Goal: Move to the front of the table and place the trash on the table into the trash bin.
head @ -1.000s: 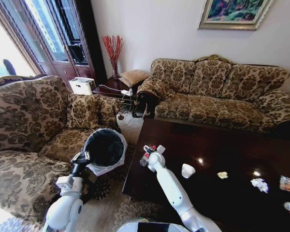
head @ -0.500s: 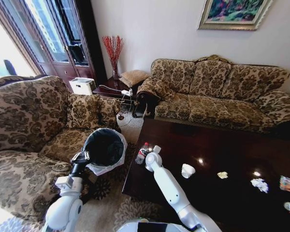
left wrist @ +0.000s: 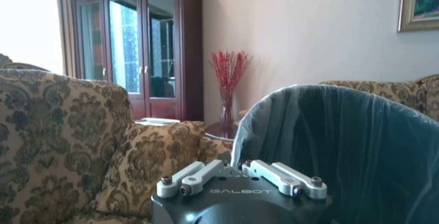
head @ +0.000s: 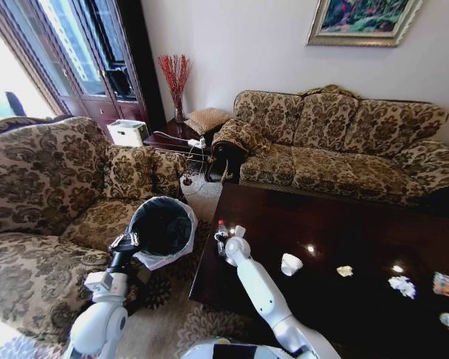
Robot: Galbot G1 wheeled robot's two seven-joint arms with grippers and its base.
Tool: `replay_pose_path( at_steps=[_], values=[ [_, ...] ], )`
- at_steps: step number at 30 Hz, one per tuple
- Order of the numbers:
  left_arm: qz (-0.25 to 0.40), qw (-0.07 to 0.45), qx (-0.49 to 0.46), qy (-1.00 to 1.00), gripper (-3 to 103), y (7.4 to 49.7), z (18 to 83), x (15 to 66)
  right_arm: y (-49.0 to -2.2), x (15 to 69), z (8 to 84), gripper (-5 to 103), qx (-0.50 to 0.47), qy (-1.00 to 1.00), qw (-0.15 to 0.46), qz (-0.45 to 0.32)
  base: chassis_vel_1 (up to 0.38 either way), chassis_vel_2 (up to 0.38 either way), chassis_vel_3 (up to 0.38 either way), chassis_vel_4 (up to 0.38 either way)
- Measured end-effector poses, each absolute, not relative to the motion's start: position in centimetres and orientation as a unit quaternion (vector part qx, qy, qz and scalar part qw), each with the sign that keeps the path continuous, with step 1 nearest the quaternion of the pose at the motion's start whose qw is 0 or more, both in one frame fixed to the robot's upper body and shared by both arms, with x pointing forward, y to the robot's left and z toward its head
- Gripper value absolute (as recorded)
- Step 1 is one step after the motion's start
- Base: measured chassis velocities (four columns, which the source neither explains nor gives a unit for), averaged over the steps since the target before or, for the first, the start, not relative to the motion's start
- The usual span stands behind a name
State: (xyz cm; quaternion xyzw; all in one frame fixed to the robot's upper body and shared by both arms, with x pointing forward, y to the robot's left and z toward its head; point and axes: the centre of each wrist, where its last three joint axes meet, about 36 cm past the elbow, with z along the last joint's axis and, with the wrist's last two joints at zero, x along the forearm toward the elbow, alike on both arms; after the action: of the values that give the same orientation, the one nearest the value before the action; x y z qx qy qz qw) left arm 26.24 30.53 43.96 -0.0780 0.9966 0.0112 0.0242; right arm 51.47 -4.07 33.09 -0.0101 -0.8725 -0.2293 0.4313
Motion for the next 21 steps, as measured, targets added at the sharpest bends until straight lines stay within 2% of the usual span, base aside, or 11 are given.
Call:
replay_pose_path(
  at_steps=[1, 4, 9, 12, 13, 14, 16, 17, 20, 21],
  values=[
    [0.011, 0.025, -0.078, 0.997, 2, 30.5, 44.0, 26.3, -4.2, 51.2, 33.0, 54, -0.011, -0.873, 0.432, -0.228, 0.000, 0.000, 0.000, 0.000],
    [0.012, 0.028, -0.077, 0.997, 2, 30.5, 44.2, 26.3, -4.5, 50.8, 32.8, 38, -0.014, -0.873, 0.432, -0.227, 0.000, 0.000, 0.000, 0.000],
    [0.012, 0.028, -0.076, 0.997, 2, 30.5, 44.3, 26.2, -5.2, 50.1, 32.6, 30, -0.021, -0.877, 0.425, -0.224, 0.000, 0.000, 0.000, 0.000],
    [0.013, 0.027, -0.072, 0.997, 2, 30.4, 44.3, 26.3, -7.8, 47.8, 33.6, 20, -0.032, -0.908, 0.372, -0.190, 0.000, 0.000, 0.000, 0.000],
    [0.013, 0.027, -0.072, 0.997, 2, 30.4, 44.3, 26.3, -7.8, 47.8, 33.6, 20, -0.032, -0.908, 0.372, -0.190, 0.000, 0.000, 0.000, 0.000],
    [0.013, 0.022, -0.066, 0.998, 2, 30.2, 44.3, 26.6, -10.1, 46.7, 35.7, 19, -0.022, -0.933, 0.315, -0.172, 0.000, 0.000, 0.000, 0.000],
    [0.011, 0.003, -0.058, 0.998, 2, 30.2, 44.0, 27.0, -13.0, 45.7, 38.3, 18, -0.011, -0.952, 0.263, -0.158, 0.000, 0.000, 0.000, 0.000],
    [0.011, 0.003, -0.058, 0.998, 2, 30.2, 44.0, 27.0, -13.0, 45.7, 38.3, 18, -0.011, -0.952, 0.263, -0.158, 0.000, 0.000, 0.000, 0.000],
    [0.002, -0.027, -0.047, 0.999, 2, 30.6, 44.0, 28.2, -17.3, 43.9, 43.5, 18, 0.027, -0.969, 0.188, -0.156, 0.000, 0.000, 0.000, 0.000],
    [0.002, -0.027, -0.047, 0.999, 2, 30.6, 44.0, 28.2, -17.3, 43.9, 43.5, 18, 0.027, -0.969, 0.188, -0.156, 0.000, 0.000, 0.000, 0.000]
  ],
)
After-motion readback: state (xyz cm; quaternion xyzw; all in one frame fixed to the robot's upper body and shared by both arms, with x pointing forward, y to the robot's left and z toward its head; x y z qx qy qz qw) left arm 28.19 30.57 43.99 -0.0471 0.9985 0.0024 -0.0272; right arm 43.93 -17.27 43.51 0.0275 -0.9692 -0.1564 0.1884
